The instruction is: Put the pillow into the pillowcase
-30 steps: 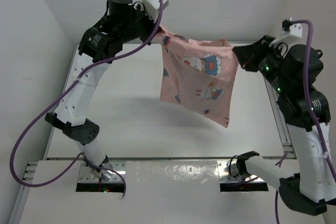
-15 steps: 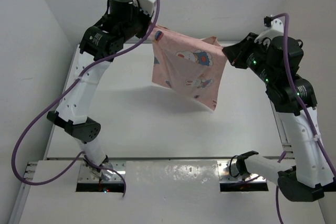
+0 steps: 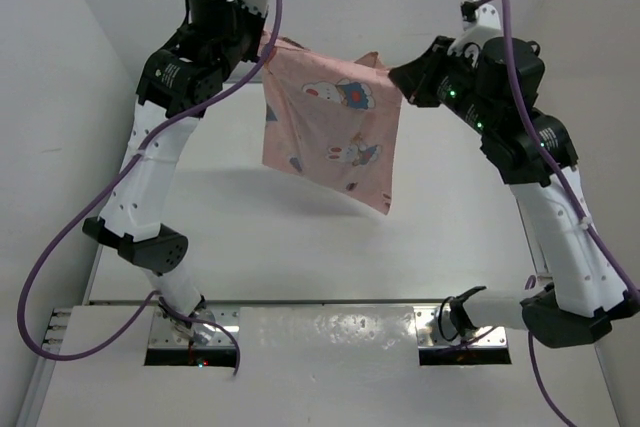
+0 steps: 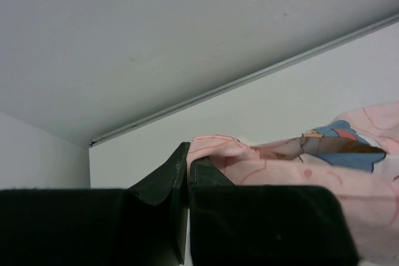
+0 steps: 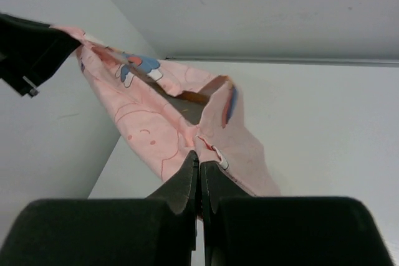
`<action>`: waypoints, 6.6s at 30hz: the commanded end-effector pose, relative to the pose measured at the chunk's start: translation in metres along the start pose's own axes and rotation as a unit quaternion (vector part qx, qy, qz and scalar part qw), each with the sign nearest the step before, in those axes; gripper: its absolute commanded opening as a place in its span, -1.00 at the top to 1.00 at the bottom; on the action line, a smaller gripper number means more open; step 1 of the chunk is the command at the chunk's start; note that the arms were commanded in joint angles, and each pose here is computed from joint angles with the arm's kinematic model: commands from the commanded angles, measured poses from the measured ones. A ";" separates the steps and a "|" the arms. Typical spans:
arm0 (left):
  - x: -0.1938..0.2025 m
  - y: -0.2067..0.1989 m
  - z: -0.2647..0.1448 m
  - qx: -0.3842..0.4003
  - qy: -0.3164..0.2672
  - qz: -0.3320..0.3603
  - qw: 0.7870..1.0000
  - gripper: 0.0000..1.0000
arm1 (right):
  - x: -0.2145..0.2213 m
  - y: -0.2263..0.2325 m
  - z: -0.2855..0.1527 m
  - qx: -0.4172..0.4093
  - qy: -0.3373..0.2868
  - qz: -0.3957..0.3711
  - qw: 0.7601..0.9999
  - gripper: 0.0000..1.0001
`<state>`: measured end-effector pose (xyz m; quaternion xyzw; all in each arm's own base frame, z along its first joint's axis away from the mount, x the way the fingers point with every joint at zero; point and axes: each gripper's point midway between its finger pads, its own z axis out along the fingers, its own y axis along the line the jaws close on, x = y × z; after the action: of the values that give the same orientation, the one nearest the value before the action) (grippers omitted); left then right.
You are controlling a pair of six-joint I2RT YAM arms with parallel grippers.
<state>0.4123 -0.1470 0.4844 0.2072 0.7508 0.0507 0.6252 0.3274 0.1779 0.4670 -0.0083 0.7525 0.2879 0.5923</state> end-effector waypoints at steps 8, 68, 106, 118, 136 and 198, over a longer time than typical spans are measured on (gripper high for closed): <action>-0.039 0.127 -0.050 -0.225 -0.081 -0.094 0.966 1.00 | 0.046 0.108 0.041 -0.095 0.020 -0.090 0.991 1.00; 0.188 -0.064 0.035 0.199 0.220 0.029 0.954 1.00 | 0.098 -0.103 0.039 0.209 0.099 -0.171 0.958 1.00; 0.343 -0.094 0.252 0.199 0.241 -0.018 0.950 0.55 | 0.260 -0.182 0.220 0.056 0.227 -0.009 0.972 1.00; 0.380 -0.100 0.250 0.180 0.285 -0.038 0.941 0.26 | 0.326 -0.193 0.282 0.103 0.260 0.083 0.957 1.00; 0.385 -0.083 0.265 0.138 0.288 -0.009 0.948 -0.17 | 0.253 -0.349 0.351 0.334 0.045 0.006 0.941 1.00; 0.329 0.079 0.047 -0.105 0.307 -0.120 0.938 -0.99 | 0.201 -0.331 -0.145 0.556 0.191 0.094 0.804 -0.98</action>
<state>0.4305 0.0330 0.1883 0.0631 0.9276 0.0989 0.3547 0.2820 -0.0901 0.1628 0.3376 0.8734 -0.0974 0.3373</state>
